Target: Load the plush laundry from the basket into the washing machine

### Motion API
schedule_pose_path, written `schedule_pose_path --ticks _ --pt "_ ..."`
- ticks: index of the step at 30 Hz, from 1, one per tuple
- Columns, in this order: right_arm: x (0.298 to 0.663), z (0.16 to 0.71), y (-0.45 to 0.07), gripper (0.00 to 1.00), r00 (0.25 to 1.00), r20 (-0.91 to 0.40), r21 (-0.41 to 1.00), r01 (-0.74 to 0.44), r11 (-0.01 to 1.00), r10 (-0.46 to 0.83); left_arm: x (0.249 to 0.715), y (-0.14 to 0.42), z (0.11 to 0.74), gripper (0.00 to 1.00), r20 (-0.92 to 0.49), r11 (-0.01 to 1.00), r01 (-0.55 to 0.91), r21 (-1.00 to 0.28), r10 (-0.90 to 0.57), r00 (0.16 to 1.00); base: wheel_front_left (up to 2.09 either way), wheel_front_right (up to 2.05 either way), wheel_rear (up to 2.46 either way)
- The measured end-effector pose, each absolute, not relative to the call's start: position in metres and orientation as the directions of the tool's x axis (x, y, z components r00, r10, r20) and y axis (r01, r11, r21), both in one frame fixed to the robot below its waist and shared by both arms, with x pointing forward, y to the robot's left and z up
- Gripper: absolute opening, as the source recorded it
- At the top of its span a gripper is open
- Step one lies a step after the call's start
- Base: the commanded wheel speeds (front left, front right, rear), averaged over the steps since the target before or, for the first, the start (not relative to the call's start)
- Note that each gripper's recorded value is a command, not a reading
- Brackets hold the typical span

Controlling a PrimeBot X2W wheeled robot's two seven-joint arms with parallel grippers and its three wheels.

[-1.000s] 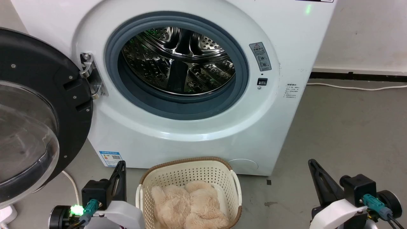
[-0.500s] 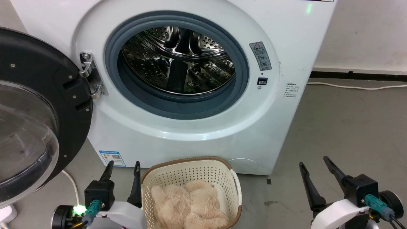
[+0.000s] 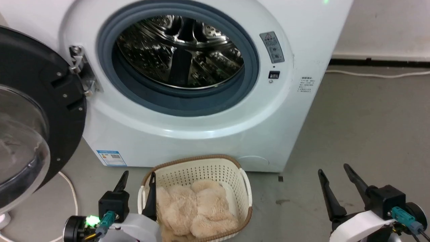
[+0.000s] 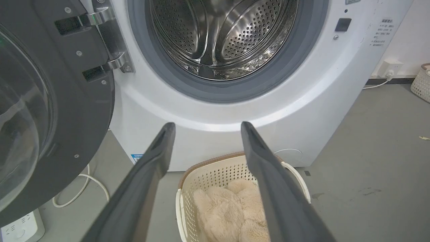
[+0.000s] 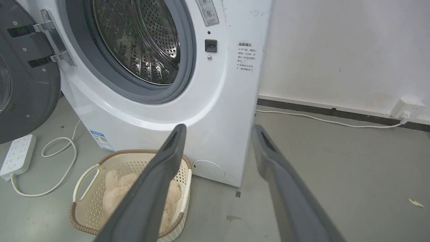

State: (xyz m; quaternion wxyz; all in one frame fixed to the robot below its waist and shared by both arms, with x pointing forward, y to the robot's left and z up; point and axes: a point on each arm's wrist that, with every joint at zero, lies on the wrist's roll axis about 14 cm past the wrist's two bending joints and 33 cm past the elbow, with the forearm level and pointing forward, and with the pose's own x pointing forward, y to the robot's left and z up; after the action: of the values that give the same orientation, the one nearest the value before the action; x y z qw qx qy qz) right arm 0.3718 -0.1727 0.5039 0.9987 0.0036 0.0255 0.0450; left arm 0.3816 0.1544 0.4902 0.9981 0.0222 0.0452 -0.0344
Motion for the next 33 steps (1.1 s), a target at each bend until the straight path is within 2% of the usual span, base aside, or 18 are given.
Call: schedule_pose_path --ticks 13,28,33 --pt "0.384 0.489 -0.185 1.00 0.996 -0.074 0.038 -0.051 0.998 0.054 0.407 0.143 0.446 1.00 -0.201 0.991 0.126 0.041 -0.115 0.973 0.00 0.00 0.00" --pt "0.398 0.473 -0.200 1.00 0.996 -0.093 0.079 0.001 0.997 0.006 0.429 0.133 0.376 1.00 -0.377 0.976 0.217 0.036 -0.188 0.907 0.00 0.00 0.00" --pt "0.403 0.469 -0.206 1.00 0.995 -0.094 0.083 0.020 0.996 -0.012 0.438 0.127 0.363 1.00 -0.397 0.967 0.252 0.036 -0.217 0.892 0.00 0.00 0.00"
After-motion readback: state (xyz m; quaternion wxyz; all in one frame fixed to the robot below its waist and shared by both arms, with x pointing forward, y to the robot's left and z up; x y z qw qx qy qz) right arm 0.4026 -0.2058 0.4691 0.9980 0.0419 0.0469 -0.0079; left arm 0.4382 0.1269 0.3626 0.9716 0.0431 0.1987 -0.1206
